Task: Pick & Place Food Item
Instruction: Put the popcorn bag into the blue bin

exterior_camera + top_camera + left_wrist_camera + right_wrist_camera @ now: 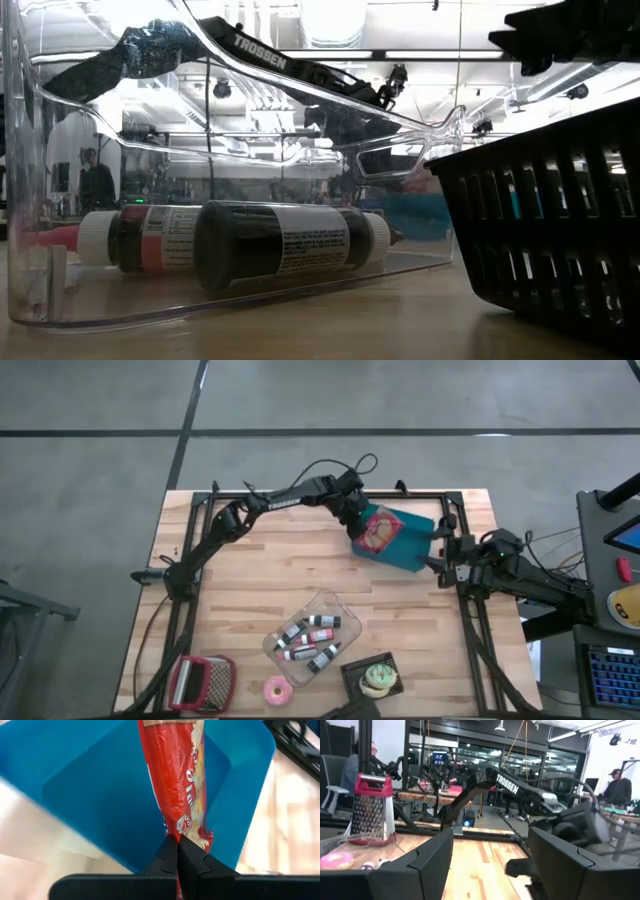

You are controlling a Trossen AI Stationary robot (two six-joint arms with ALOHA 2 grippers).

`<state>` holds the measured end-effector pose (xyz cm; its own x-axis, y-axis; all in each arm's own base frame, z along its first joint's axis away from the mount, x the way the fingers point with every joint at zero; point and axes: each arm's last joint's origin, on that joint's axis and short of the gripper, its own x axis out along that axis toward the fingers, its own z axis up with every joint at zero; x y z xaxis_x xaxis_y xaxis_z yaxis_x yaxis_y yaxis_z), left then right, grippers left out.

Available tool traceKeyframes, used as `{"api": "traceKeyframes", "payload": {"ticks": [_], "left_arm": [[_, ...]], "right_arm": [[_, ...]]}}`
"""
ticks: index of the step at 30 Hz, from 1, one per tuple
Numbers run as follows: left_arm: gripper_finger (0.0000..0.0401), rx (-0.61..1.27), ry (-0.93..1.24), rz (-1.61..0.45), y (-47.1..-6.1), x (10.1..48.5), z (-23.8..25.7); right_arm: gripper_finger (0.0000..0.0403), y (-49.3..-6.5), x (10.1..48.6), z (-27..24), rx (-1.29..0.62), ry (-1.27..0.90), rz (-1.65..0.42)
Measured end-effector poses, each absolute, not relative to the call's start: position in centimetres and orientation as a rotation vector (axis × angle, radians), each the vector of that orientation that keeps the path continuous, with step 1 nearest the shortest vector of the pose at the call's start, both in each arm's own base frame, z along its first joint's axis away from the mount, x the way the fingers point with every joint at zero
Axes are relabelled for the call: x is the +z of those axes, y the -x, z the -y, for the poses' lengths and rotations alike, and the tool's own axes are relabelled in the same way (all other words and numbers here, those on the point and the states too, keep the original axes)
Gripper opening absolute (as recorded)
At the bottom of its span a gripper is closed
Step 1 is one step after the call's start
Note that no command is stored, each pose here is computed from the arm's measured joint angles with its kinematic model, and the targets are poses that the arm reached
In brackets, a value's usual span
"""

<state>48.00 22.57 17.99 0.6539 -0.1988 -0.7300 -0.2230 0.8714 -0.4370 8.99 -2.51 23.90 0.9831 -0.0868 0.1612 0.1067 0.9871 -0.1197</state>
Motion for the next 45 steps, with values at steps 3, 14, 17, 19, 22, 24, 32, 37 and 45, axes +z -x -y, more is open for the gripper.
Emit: {"api": "traceKeyframes", "payload": {"ticks": [3,14,17,19,22,24,32,37,45], "left_arm": [[0.0,-0.018,0.564,-0.916,-47.8,17.7,-21.8],[0.0,-0.049,0.684,-0.958,-47.8,18.2,-20.8],[0.0,-0.045,0.688,-0.962,-47.8,18.3,-20.7],[0.0,-0.056,0.674,-0.962,-47.9,18.4,-20.4],[0.0,-0.04,0.66,-0.974,-48.1,18.3,-20.1],[0.0,-0.033,0.651,-0.975,-48.1,18.3,-20.0],[0.0,-0.024,0.623,-0.983,-48.2,18.2,-19.8],[0.0,-0.021,0.619,-0.984,-48.2,18.2,-19.7],[0.0025,-0.016,0.601,-0.987,-48.2,18.2,-19.8]], "right_arm": [[0.0253,-8.9,24.3,2.5,-0.099,0.131,0.164],[0.0253,-9.6,24.0,2.8,-0.124,0.103,0.11],[0.0253,-9.8,23.9,2.9,-0.127,0.093,0.097],[0.0253,-9.9,23.9,2.9,-0.127,0.092,0.095],[0.0253,-9.9,23.9,2.9,-0.131,0.093,0.097],[0.0253,-9.9,24.0,3.0,-0.139,0.093,0.099],[0.0253,-9.9,24.0,3.0,-0.149,0.092,0.098],[0.0253,-9.9,23.9,3.0,-0.148,0.09,0.097],[0.0253,-9.9,23.9,3.0,-0.148,0.087,0.091]]}}
